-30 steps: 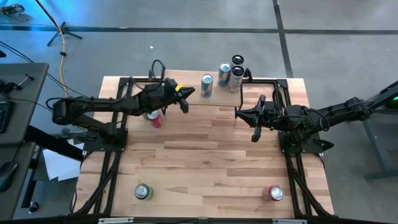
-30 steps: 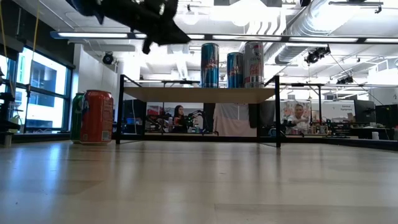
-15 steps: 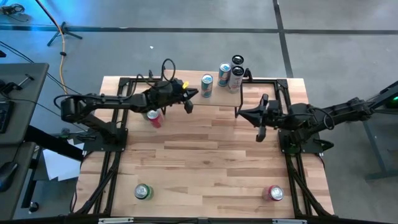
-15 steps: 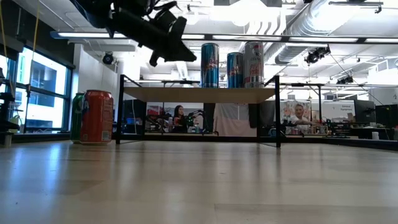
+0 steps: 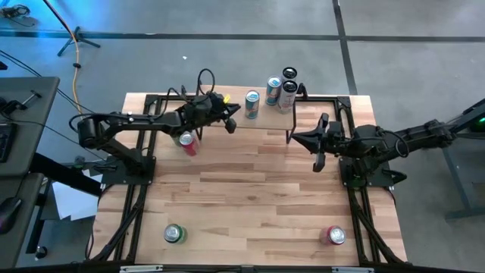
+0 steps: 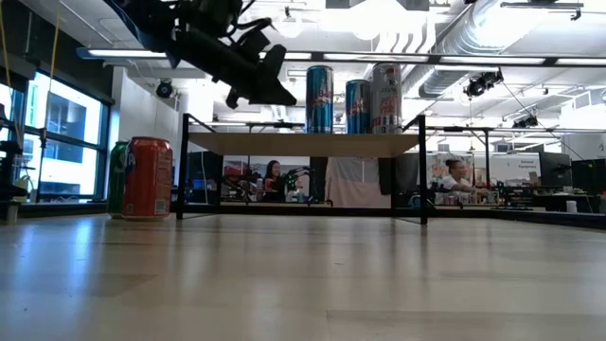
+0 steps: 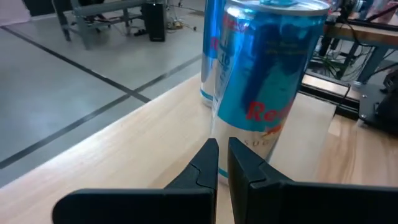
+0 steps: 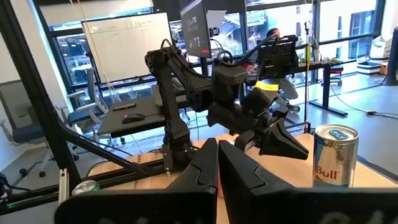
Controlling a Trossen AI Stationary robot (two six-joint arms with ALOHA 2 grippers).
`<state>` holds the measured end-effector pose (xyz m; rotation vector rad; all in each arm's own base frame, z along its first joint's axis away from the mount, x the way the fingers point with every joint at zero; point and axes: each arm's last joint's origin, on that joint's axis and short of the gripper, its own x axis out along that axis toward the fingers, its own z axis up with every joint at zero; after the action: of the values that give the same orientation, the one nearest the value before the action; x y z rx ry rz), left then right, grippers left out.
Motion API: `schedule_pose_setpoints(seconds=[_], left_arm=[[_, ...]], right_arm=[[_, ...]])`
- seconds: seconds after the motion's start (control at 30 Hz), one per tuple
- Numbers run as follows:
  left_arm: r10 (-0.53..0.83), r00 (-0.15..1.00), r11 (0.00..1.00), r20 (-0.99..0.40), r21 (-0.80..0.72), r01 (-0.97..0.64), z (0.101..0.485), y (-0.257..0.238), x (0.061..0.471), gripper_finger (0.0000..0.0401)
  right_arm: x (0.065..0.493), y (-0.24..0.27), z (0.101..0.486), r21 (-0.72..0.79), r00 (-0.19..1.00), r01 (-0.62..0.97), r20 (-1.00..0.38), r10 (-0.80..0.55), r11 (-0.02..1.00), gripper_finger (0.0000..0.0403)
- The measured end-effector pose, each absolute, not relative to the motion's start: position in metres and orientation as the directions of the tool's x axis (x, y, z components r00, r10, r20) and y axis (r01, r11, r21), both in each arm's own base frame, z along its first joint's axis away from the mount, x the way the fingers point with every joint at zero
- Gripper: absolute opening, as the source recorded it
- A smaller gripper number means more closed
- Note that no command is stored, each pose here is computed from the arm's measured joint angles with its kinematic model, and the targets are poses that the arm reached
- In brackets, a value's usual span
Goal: Place canned beverage on shelf
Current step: Put the blue soda can on the shelf aligned with the other blue soda can
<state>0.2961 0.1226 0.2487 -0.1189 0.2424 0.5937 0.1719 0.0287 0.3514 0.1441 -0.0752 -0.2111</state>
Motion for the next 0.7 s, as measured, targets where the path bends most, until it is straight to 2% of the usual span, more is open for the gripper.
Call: schedule_pose_setpoints(seconds=[0.37,0.7], left_arm=[[0.524,0.804,0.825,-0.28,-0.066,-0.561,0.234,0.126,0.307,0.0],[0.521,0.813,0.835,-0.26,-0.04,-0.548,0.24,0.133,0.325,0.0]], right_arm=[[0.168,0.022,0.355,0.16,0.967,0.227,0.081,-0.242,0.961,0.0],[0.168,0.023,0.355,0.126,0.969,0.223,0.083,-0.234,0.967,0.0]])
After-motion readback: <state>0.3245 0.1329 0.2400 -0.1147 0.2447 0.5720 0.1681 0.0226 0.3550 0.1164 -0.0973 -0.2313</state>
